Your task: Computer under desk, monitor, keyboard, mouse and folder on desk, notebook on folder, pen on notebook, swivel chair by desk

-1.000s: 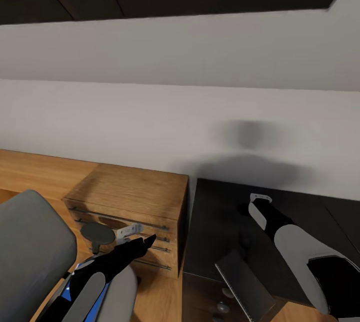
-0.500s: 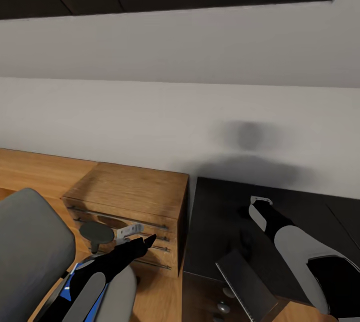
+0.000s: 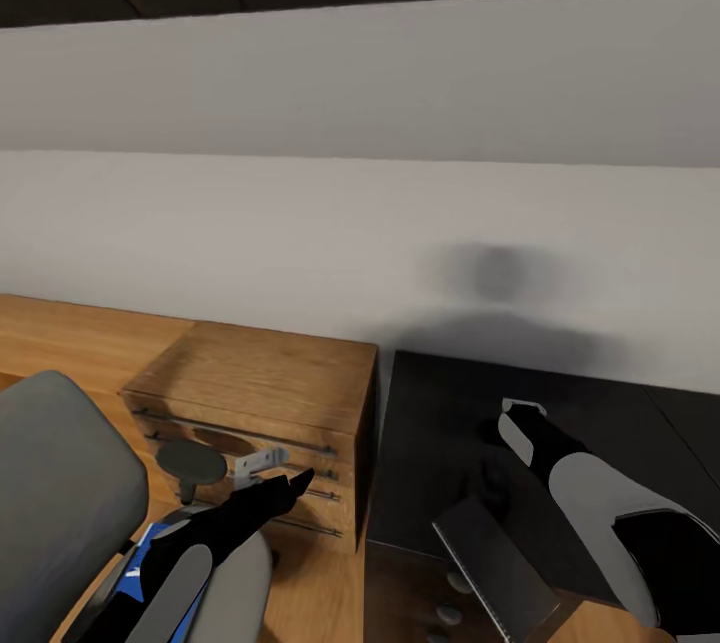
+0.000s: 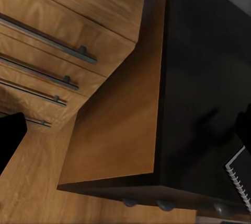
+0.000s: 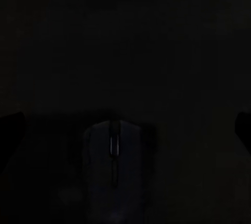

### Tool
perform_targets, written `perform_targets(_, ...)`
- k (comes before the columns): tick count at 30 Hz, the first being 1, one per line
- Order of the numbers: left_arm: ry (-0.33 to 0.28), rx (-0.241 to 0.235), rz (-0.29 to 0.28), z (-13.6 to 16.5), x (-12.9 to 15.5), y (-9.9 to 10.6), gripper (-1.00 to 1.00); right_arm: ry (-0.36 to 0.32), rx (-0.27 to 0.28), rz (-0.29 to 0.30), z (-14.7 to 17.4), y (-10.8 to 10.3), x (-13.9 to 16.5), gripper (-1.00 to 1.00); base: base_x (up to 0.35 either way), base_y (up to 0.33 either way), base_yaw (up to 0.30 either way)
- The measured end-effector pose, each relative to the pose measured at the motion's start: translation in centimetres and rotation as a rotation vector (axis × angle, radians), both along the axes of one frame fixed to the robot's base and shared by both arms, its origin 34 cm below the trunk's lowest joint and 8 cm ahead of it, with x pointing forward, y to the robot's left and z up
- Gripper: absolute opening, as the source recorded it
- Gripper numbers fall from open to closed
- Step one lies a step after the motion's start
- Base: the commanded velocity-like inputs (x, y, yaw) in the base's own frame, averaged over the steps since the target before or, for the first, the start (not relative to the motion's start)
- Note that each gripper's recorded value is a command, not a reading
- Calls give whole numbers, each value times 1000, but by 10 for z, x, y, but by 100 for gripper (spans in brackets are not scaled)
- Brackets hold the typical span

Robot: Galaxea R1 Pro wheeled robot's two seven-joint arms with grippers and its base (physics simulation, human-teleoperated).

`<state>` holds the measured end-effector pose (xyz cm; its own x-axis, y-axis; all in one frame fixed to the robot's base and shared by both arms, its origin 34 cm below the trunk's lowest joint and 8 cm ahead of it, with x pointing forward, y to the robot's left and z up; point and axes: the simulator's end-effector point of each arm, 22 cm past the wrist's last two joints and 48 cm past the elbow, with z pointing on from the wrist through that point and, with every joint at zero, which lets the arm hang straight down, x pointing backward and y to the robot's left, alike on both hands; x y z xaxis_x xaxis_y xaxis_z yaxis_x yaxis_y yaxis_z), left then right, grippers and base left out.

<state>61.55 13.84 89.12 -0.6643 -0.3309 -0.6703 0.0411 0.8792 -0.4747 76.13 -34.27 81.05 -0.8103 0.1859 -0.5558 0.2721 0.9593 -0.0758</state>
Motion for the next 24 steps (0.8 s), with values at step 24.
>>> perform_targets(24, 0, 0, -4, -22, 2, -2, 100, 19, 4, 5, -25, 2, -1, 100, 0, 0, 0)
